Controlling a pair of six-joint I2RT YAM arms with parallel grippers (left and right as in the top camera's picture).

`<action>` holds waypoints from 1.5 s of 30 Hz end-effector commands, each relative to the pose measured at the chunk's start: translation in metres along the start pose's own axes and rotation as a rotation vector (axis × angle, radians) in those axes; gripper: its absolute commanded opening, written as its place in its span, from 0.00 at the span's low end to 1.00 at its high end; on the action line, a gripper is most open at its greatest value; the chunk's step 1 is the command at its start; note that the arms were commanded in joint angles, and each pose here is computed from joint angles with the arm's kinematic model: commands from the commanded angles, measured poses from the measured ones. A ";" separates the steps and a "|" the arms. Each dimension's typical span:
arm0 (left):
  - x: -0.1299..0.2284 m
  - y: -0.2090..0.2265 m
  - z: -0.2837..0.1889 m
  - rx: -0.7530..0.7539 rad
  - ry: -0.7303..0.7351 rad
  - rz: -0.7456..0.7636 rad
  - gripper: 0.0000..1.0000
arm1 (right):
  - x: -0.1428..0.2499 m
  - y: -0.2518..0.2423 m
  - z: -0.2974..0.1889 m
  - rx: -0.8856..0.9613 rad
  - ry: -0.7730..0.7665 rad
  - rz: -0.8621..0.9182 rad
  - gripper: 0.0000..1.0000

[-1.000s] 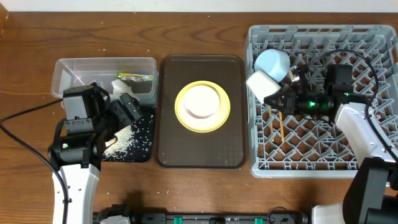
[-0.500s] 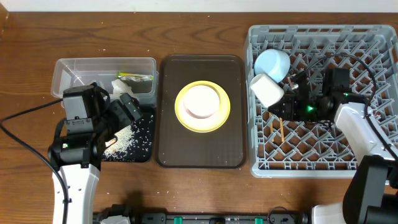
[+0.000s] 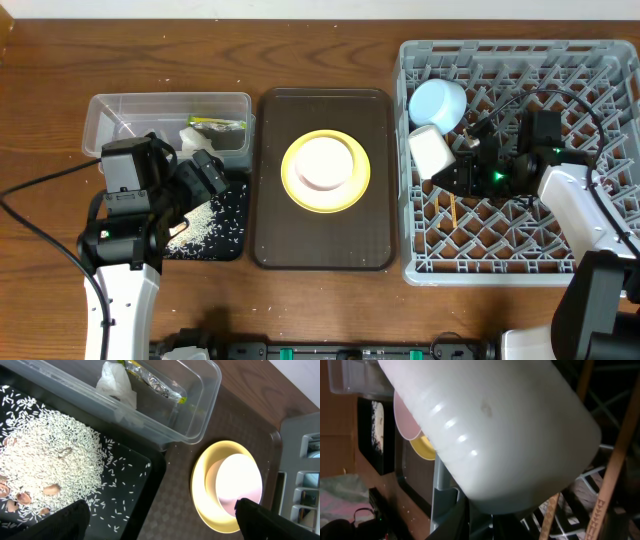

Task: Sort waste into correct bins and load items into the dishwasher rack
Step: 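Lower the white bowl into the rack and open the right gripper, then move the right gripper left and grasp the pink plate rim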

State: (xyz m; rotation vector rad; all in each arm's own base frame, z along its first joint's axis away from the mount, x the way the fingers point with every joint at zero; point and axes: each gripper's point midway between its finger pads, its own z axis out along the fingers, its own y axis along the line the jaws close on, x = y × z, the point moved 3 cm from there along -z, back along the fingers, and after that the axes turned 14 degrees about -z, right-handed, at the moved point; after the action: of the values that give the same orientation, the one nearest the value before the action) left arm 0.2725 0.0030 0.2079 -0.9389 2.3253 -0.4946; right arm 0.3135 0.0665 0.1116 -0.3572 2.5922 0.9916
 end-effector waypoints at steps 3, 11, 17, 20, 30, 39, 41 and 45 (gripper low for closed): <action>-0.006 -0.005 -0.005 0.010 -0.019 0.014 0.96 | 0.016 -0.027 -0.004 0.186 0.096 0.026 0.17; -0.006 -0.005 -0.005 0.010 -0.019 0.014 0.96 | 0.010 -0.029 -0.013 0.235 0.112 0.025 0.17; -0.006 -0.005 -0.005 0.010 -0.019 0.013 0.96 | -0.003 -0.024 -0.030 0.282 0.126 0.025 0.17; -0.006 -0.005 -0.005 0.010 -0.019 0.014 0.96 | -0.018 -0.012 -0.043 0.282 0.119 0.010 0.18; -0.006 -0.005 -0.005 0.010 -0.019 0.014 0.96 | -0.057 0.050 -0.040 0.289 0.128 -0.190 0.19; -0.006 -0.005 -0.005 0.010 -0.019 0.014 0.96 | -0.054 0.113 0.016 0.392 0.204 -0.515 0.22; -0.006 -0.005 -0.005 0.010 -0.019 0.014 0.96 | -0.054 0.129 0.028 0.423 0.202 -0.594 0.23; -0.006 -0.005 -0.005 0.010 -0.019 0.014 0.96 | -0.057 0.150 0.043 0.544 0.154 -0.695 0.25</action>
State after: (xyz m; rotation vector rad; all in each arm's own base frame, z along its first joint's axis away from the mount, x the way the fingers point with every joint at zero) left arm 0.2725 0.0030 0.2079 -0.9389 2.3253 -0.4946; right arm 0.3161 0.2069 0.1900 -1.1241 2.4666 0.2424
